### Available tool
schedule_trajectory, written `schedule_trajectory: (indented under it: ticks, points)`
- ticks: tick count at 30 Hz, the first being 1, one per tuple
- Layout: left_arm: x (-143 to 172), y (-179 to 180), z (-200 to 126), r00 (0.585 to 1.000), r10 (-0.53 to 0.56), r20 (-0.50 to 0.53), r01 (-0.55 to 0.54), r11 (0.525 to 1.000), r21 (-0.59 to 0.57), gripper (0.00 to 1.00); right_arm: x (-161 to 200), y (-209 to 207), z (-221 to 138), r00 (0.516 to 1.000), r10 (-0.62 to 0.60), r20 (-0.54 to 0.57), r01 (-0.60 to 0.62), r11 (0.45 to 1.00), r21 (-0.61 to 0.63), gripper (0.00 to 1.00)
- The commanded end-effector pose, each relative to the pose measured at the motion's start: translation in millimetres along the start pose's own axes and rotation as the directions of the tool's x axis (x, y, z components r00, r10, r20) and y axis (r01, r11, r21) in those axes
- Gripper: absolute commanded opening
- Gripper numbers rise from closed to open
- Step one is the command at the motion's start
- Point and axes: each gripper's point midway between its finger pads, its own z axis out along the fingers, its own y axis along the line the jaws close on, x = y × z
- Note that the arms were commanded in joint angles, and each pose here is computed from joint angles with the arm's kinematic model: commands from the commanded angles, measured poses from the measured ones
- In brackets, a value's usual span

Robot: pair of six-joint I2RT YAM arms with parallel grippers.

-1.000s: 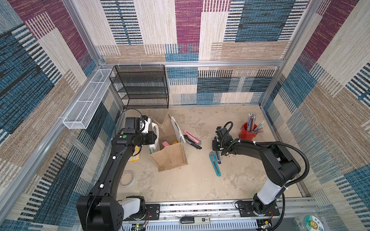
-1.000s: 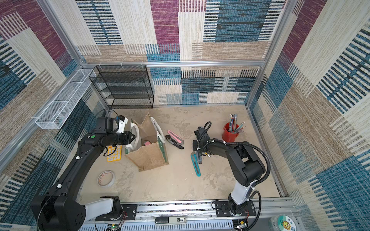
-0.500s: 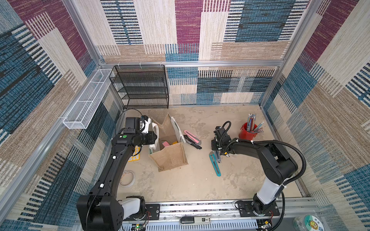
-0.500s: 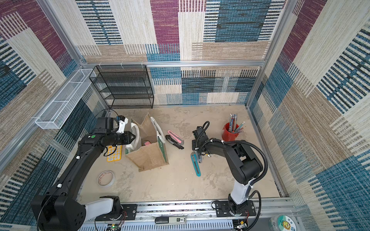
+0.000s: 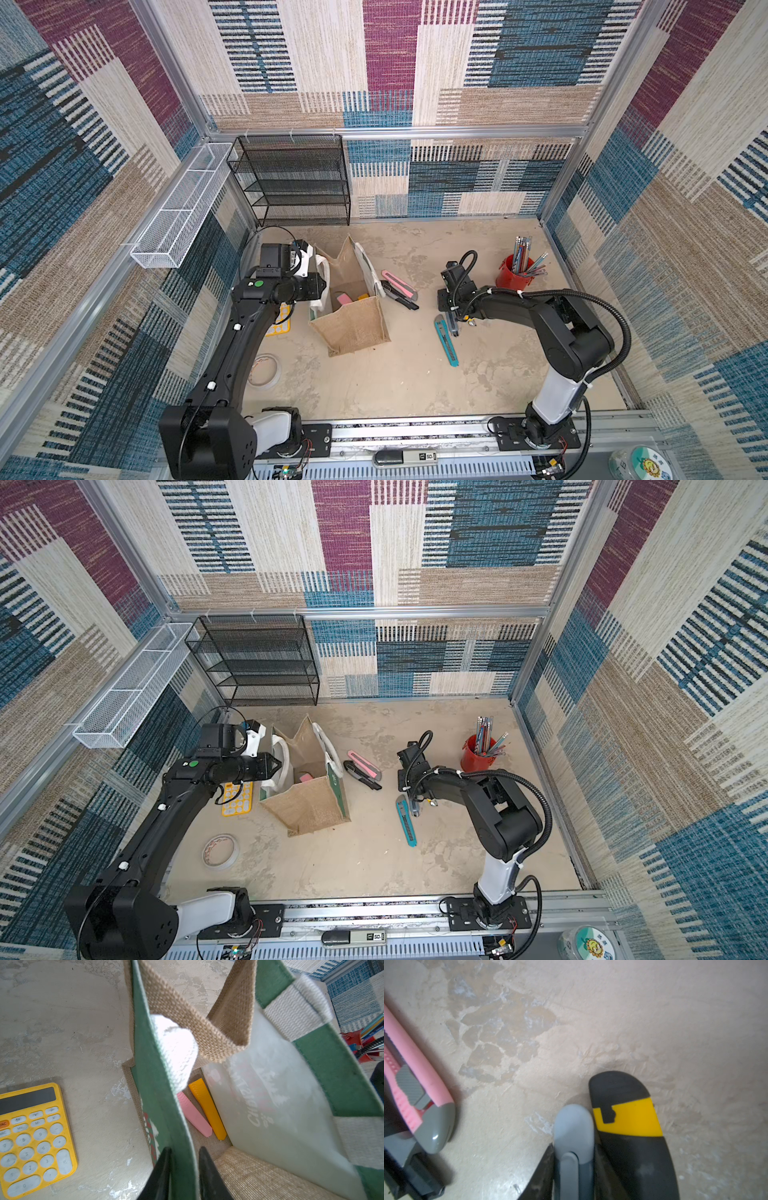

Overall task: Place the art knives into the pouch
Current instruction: Pick up the utility knife at the center of the board.

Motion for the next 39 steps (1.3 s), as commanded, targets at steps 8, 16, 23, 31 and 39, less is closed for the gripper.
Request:
schedule_trajectory:
  ticks: [8,16,23,31,39]
  points:
    - [0,-1,-1,1.000,0.010,-0.003,-0.010,1.000,0.006,0.27,26,-9,-7,0.993,-0.004,-0.120,0.008,0.999,0.031,0.26]
    - [0,0,-3,1.000,0.011,0.002,-0.011,1.000,-0.002,0.27,13,-4,-13,0.997,0.010,-0.073,-0.009,1.000,0.006,0.25]
    - [0,-1,-2,1.000,0.011,0.001,-0.011,1.000,0.002,0.27,6,-1,-16,0.999,0.022,-0.050,-0.022,1.000,-0.005,0.25]
    - [-1,-1,-3,1.000,0.011,0.005,-0.011,1.000,0.000,0.27,1,5,-20,0.999,0.027,-0.039,-0.028,0.999,-0.038,0.25]
    - [0,-1,-3,1.000,0.010,0.002,-0.010,1.000,0.003,0.27,0,5,-21,0.999,0.028,-0.038,-0.029,0.999,-0.035,0.24]
